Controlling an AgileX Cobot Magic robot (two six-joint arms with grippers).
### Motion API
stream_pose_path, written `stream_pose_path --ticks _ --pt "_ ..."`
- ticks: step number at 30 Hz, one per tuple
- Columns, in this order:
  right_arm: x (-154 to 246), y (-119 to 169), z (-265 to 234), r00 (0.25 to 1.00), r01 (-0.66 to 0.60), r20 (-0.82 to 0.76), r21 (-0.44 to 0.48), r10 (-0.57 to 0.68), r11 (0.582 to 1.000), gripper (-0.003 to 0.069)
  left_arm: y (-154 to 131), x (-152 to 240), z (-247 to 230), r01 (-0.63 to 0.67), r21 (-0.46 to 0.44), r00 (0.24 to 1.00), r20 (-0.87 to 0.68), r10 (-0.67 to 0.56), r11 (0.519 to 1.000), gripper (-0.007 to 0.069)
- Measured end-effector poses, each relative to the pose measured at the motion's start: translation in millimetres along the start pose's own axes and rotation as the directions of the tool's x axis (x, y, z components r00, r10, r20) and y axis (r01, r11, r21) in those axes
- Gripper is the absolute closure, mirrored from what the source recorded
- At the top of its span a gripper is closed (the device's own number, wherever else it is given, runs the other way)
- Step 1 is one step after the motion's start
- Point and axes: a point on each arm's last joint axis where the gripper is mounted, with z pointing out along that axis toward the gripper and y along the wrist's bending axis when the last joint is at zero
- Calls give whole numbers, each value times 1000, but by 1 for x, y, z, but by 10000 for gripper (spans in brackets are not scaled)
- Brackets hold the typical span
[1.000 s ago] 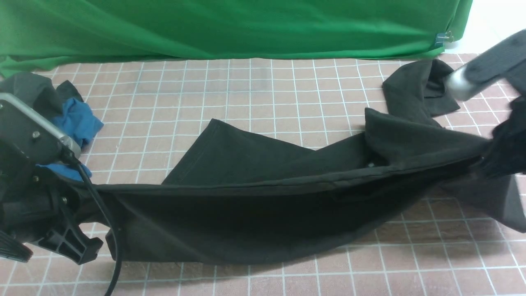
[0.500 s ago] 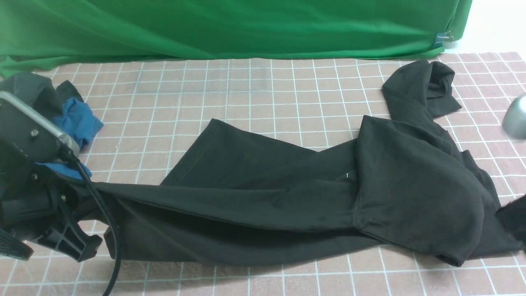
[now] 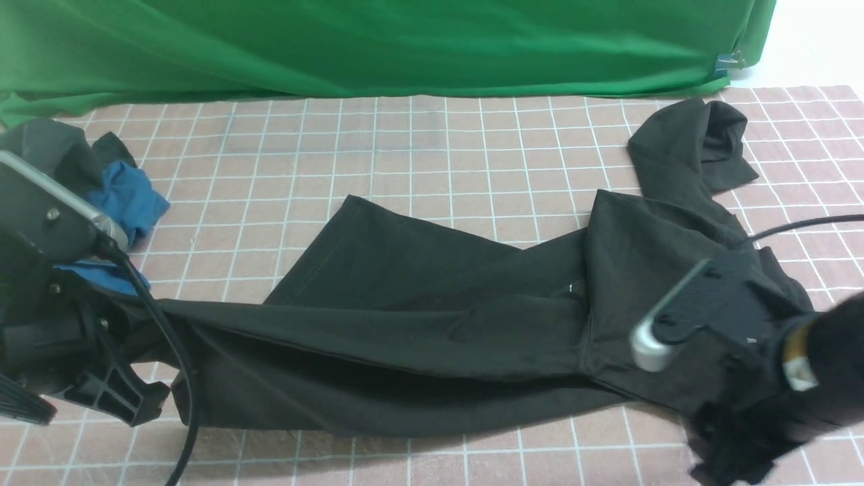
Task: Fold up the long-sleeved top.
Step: Spread the long sleeves with your arms and place them on the tabletop
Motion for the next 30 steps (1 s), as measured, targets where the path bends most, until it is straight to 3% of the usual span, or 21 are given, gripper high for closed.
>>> stream_pose_path --ticks 5,11,17,26,30 --pt "-11 3 40 996 23 -81 -5 -24 1000 118 0 0 0 3 0 1000 0 -3 1000 604" --pt "-11 2 70 979 81 -188 16 -77 997 196 0 0 0 3 0 1000 0 -3 1000 604" --pt "-17 -2 60 976 74 -206 47 -63 996 249 0 0 0 3 0 1000 0 -3 1000 604" --pt "-13 -8 38 975 68 -216 95 -46 993 250 0 0 0 3 0 1000 0 -3 1000 604" --pt "-10 -11 32 973 48 -228 132 -17 990 214 0 0 0 3 -2 1000 2 -3 1000 604"
